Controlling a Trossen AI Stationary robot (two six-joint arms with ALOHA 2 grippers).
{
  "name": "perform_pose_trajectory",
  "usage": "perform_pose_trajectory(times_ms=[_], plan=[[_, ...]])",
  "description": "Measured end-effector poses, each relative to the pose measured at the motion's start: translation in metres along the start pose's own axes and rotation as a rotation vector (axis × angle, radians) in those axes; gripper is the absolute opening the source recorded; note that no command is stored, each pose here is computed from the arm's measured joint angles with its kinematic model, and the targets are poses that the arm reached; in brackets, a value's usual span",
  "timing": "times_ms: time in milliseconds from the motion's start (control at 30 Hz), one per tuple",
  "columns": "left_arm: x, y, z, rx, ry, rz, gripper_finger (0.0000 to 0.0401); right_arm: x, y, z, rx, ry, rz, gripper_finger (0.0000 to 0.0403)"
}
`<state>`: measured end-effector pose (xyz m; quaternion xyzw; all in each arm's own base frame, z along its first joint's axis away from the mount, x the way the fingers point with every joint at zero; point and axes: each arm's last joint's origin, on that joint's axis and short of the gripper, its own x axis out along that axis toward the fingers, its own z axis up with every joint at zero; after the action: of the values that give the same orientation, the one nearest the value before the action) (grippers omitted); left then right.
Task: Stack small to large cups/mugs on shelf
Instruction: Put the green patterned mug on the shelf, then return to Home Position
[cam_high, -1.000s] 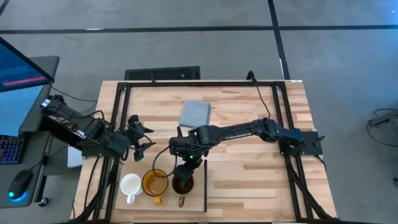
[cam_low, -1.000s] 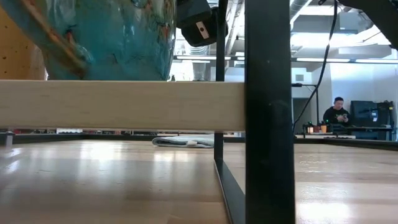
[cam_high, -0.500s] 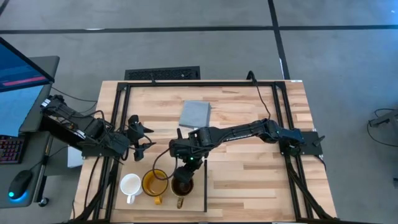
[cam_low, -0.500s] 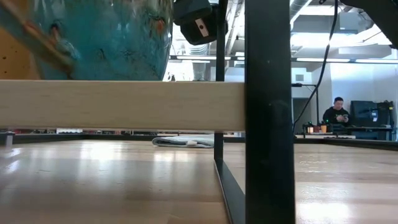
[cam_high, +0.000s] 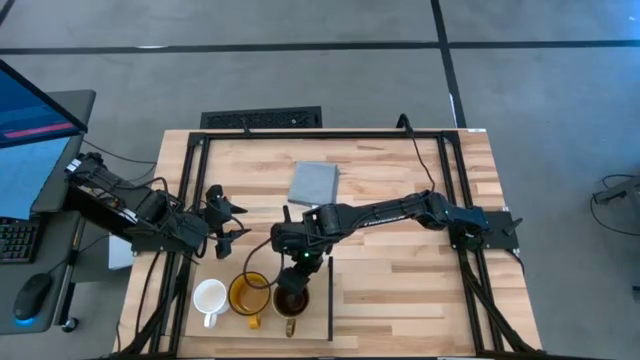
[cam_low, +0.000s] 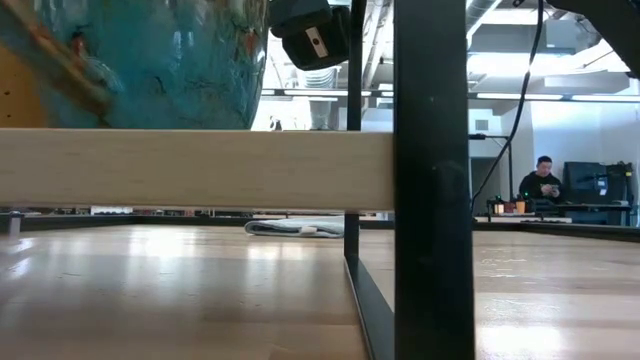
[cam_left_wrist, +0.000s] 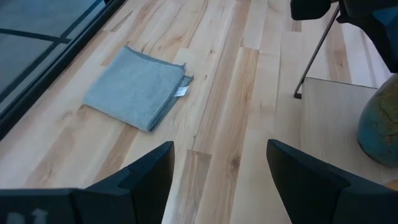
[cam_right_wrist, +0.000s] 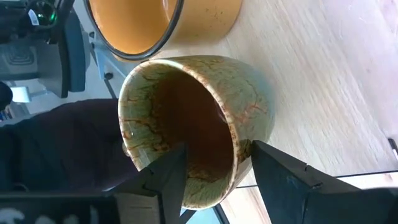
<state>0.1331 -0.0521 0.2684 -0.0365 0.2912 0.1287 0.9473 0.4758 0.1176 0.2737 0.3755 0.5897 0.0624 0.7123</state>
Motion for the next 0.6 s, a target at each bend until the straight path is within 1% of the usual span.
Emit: perform_pose_trajectory(times_ms=[600], plan=[[0.0, -0.0001, 0.0, -0.01, 0.0, 0.0, 0.0247, 0.0001, -0.0017, -0.002, 0.014, 0.018, -0.017, 0.02]])
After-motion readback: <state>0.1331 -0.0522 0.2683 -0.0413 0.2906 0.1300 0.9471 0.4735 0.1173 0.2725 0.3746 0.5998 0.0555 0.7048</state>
